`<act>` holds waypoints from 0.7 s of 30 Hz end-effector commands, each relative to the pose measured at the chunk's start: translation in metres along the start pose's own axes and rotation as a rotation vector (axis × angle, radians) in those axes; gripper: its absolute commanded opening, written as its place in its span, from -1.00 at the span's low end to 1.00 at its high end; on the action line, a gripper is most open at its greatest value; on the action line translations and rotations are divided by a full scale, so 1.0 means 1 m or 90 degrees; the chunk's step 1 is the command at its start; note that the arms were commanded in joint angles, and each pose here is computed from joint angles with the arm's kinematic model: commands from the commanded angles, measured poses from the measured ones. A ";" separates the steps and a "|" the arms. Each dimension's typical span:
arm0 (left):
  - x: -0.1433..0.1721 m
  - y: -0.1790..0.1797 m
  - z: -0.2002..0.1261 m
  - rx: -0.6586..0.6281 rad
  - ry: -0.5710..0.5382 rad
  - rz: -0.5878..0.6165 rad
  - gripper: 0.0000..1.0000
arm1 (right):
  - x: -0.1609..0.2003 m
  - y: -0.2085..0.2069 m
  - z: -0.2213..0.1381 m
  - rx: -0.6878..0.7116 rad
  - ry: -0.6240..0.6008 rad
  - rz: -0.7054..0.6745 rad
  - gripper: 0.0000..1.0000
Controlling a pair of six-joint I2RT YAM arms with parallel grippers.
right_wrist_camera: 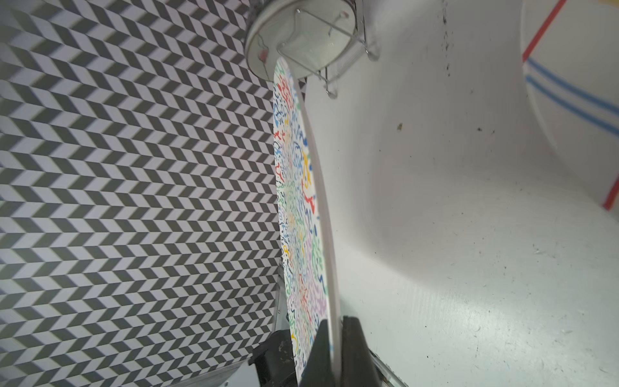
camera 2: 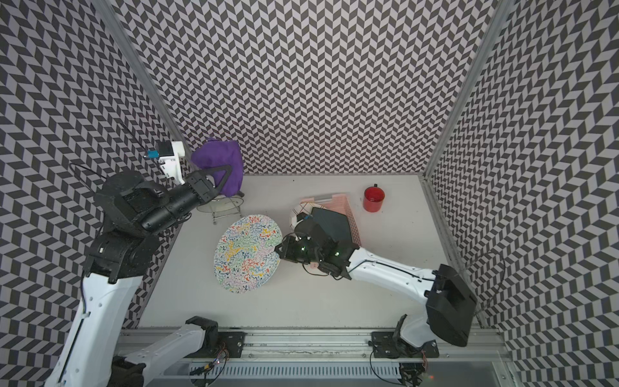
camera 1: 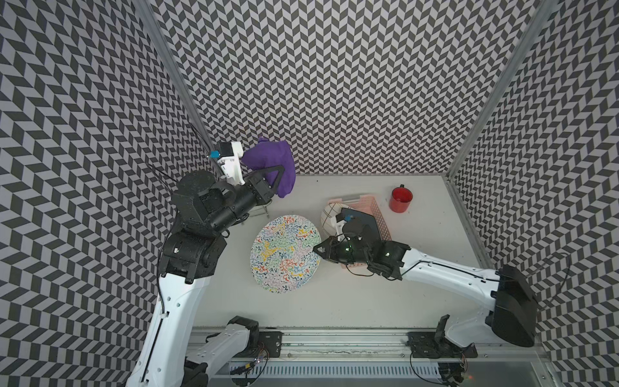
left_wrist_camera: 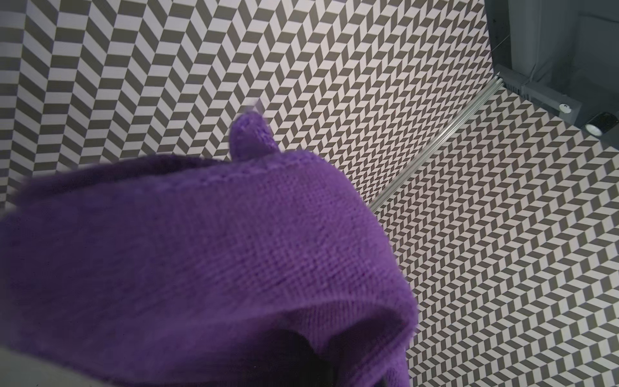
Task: Wipe the wet plate dry
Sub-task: Place the plate at the center of the board.
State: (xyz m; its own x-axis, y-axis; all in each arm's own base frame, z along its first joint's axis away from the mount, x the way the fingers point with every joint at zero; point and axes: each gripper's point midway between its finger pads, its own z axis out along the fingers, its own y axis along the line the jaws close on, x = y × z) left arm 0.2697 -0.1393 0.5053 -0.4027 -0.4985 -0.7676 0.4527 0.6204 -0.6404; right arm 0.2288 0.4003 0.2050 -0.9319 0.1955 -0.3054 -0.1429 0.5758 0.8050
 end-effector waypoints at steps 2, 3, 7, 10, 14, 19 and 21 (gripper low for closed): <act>0.006 0.000 -0.006 0.007 0.003 -0.001 -1.00 | -0.019 0.026 0.021 -0.071 -0.077 0.007 -1.00; 0.009 0.001 -0.005 0.010 0.009 -0.004 -1.00 | -0.019 0.020 0.028 -0.063 -0.080 0.014 -1.00; 0.017 0.002 -0.007 0.009 0.021 0.010 -1.00 | -0.016 -0.011 0.056 -0.012 -0.085 0.033 -1.00; 0.019 0.003 -0.011 -0.002 0.022 0.026 -1.00 | -0.007 -0.036 0.073 0.030 -0.070 0.040 -1.00; 0.025 0.004 -0.012 -0.006 0.034 0.031 -1.00 | 0.001 -0.068 0.088 0.083 -0.064 0.059 -1.00; 0.029 0.004 -0.011 -0.007 0.043 0.034 -1.00 | 0.018 -0.107 0.103 0.162 -0.040 0.068 -0.81; 0.030 0.003 -0.011 -0.007 0.047 0.035 -1.00 | 0.026 -0.120 0.108 0.190 -0.030 0.066 -0.66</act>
State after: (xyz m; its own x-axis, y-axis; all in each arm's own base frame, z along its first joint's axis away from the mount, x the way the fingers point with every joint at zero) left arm 0.2540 -0.1460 0.4779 -0.4527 -0.4345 -0.7786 0.4528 0.6402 -0.6205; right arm 0.2637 0.4326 0.0866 -0.9112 0.3092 -0.2722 0.0120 0.6804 0.7327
